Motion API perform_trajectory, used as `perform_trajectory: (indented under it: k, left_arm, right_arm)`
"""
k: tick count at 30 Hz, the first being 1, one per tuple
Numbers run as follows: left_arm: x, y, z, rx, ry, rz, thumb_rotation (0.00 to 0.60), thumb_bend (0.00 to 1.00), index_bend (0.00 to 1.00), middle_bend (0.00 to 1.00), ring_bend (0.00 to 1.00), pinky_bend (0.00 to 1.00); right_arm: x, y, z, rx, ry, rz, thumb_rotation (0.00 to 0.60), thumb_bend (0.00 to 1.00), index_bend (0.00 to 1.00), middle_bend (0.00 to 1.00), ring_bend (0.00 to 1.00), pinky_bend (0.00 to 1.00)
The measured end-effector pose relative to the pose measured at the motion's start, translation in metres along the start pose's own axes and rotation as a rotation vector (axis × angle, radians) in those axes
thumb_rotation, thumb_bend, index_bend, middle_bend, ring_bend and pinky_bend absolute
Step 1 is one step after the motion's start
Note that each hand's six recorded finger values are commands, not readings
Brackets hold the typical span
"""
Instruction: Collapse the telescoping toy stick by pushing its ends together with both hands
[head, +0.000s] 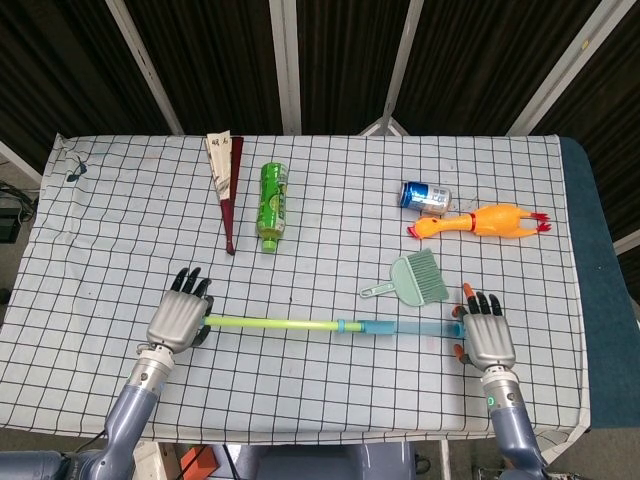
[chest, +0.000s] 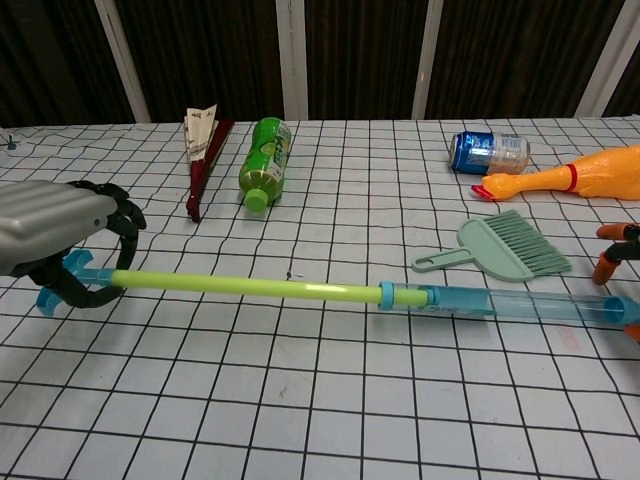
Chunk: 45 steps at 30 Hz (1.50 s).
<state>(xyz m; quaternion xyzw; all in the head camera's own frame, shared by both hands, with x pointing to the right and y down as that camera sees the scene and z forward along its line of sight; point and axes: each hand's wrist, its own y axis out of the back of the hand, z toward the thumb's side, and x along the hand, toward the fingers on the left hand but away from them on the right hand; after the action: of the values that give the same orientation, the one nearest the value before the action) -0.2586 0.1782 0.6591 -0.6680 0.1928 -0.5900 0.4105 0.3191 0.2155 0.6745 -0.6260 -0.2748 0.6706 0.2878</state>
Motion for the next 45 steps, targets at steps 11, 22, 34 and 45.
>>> perform_trajectory:
  k: [11, 22, 34, 45]
  left_arm:
    - [-0.0001, 0.0003, -0.0022, 0.007, 0.002, -0.001, 0.6, 0.52, 0.62, 0.16, 0.0, 0.01]
    - [0.0003, -0.002, -0.0025, 0.006, 0.0, -0.007, 0.6, 0.52, 0.62, 0.16, 0.0, 0.01]
    - [0.0001, -0.0011, -0.0055, 0.005, 0.001, -0.005, 0.6, 0.52, 0.62, 0.16, 0.0, 0.01]
    - [0.0003, -0.002, -0.0066, 0.003, 0.003, -0.004, 0.6, 0.52, 0.62, 0.16, 0.0, 0.01]
  right_arm:
    - [-0.0062, -0.007, -0.0008, -0.009, -0.018, 0.006, 0.6, 0.35, 0.4, 0.09, 0.0, 0.0]
    - [-0.0075, -0.0081, 0.0027, -0.011, -0.016, 0.003, 0.6, 0.35, 0.4, 0.09, 0.0, 0.0]
    - [-0.0093, -0.0088, 0.0072, -0.006, -0.02, -0.004, 0.6, 0.35, 0.62, 0.18, 0.0, 0.0]
    - [-0.0086, -0.0065, 0.0065, 0.003, -0.026, -0.014, 0.6, 0.35, 0.69, 0.2, 0.0, 0.0]
